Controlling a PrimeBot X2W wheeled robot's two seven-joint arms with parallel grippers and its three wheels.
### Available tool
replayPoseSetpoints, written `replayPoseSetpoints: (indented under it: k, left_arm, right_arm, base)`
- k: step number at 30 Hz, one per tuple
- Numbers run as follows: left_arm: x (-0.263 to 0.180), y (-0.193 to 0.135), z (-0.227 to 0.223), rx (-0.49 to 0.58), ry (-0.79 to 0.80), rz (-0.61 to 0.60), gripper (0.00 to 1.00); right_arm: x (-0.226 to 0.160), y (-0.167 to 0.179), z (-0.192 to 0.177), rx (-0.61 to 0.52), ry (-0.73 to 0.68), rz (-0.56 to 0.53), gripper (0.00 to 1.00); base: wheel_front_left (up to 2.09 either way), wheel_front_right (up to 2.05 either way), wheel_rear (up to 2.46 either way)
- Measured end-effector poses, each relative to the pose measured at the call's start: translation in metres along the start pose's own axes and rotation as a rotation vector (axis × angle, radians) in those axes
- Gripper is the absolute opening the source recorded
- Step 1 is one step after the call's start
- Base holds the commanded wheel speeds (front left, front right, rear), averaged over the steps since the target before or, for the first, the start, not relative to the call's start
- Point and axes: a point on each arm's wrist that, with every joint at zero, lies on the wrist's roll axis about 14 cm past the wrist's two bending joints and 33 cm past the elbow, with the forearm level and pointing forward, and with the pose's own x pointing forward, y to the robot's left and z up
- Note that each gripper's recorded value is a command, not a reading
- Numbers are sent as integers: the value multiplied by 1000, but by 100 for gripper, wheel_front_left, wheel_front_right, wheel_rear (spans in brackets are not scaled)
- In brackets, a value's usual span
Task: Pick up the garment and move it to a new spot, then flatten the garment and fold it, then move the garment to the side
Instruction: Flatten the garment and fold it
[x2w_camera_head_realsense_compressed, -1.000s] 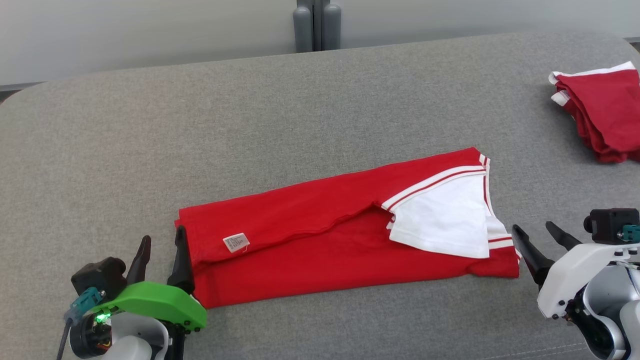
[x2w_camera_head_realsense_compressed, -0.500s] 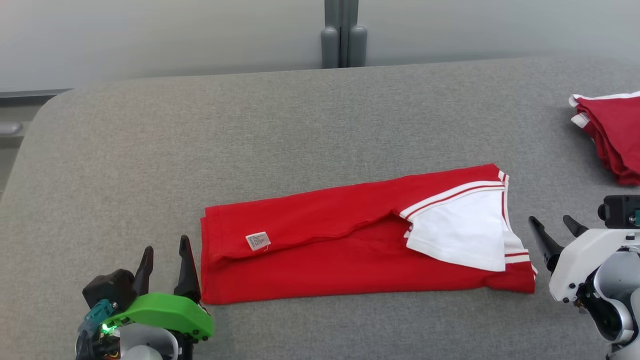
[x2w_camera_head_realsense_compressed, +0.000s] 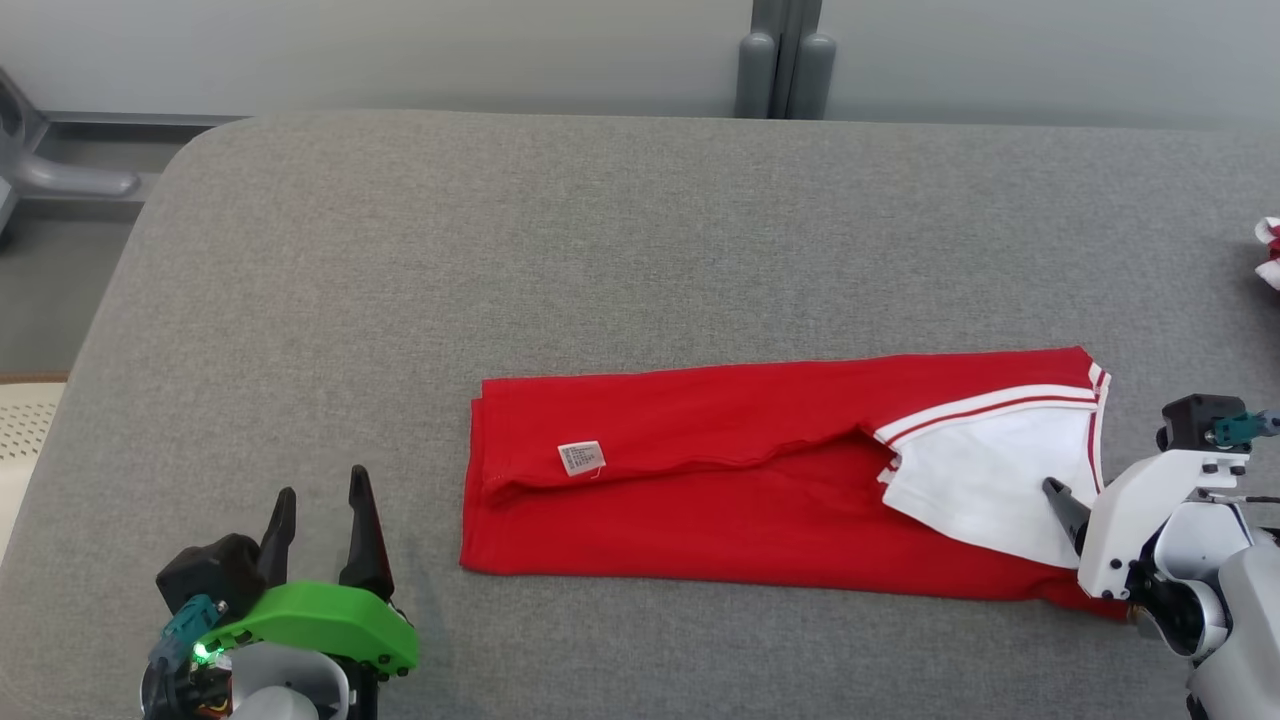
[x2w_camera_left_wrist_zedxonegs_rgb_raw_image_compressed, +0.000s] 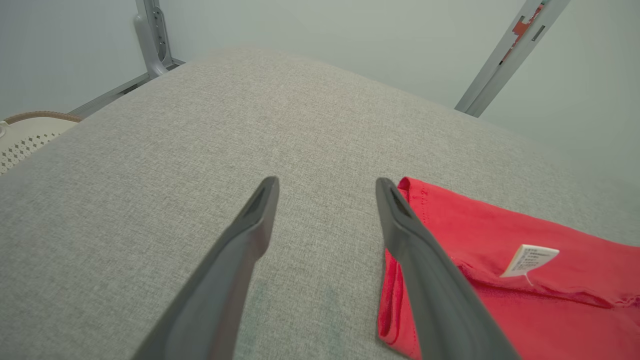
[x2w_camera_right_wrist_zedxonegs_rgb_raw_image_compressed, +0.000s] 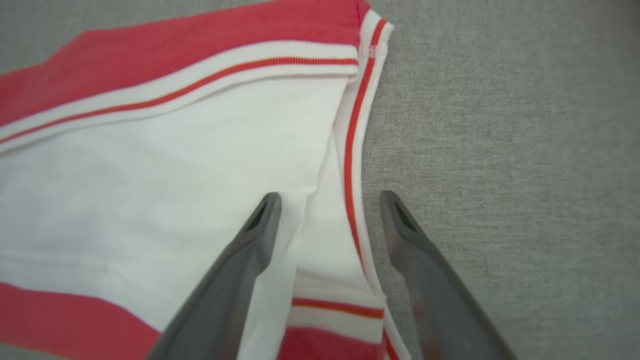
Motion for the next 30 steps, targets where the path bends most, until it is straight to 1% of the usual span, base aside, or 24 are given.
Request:
replayPoseSetpoints:
  k: [5,6,7,9,12,15,18,23,25,28,30]
  left_arm:
    - [-1,7,1,4,-3,22,100]
    - [-1,8,2,4,-4,22,100]
    - [0,7,2,5,-5,23,100]
    - [1,5,2,8,-4,16,100]
    - [2,-2,1,15,2,-3,100]
    - [4,-10,0,19,5,-28,100]
    - [5,-21,-1,20,9,-58,100]
    - [8,-41,-4,23,19,-112,100]
    - [9,-47,-6,25,24,-127,100]
    - [11,-56,-8,26,31,-149,100]
    - [11,-60,-10,28,36,-161,100]
  right_arm:
    - [12,10,-9,-21,50,20,100]
    - [13,10,-9,-23,47,21,49]
    - [13,11,-9,-23,49,24,31]
    - [14,13,-7,-28,44,28,0]
    - [12,14,-3,-32,19,31,0]
    - [7,4,2,-25,-16,9,0]
    - [-3,-15,13,-12,-61,-30,0]
    - [-29,-61,23,-12,-108,-130,0]
    - [-37,-71,22,-1,-119,-154,0]
    - [-46,-75,26,16,-152,-164,0]
    - [-50,-70,32,22,-186,-151,0]
  base:
    - [0,0,0]
    - [0,0,0]
    - [0,0,0]
    - [0,0,0]
    - [0,0,0]
    - [0,0,0]
    - [0,0,0]
    - [0,0,0]
    - [0,0,0]
    - [0,0,0]
    - [0,0,0]
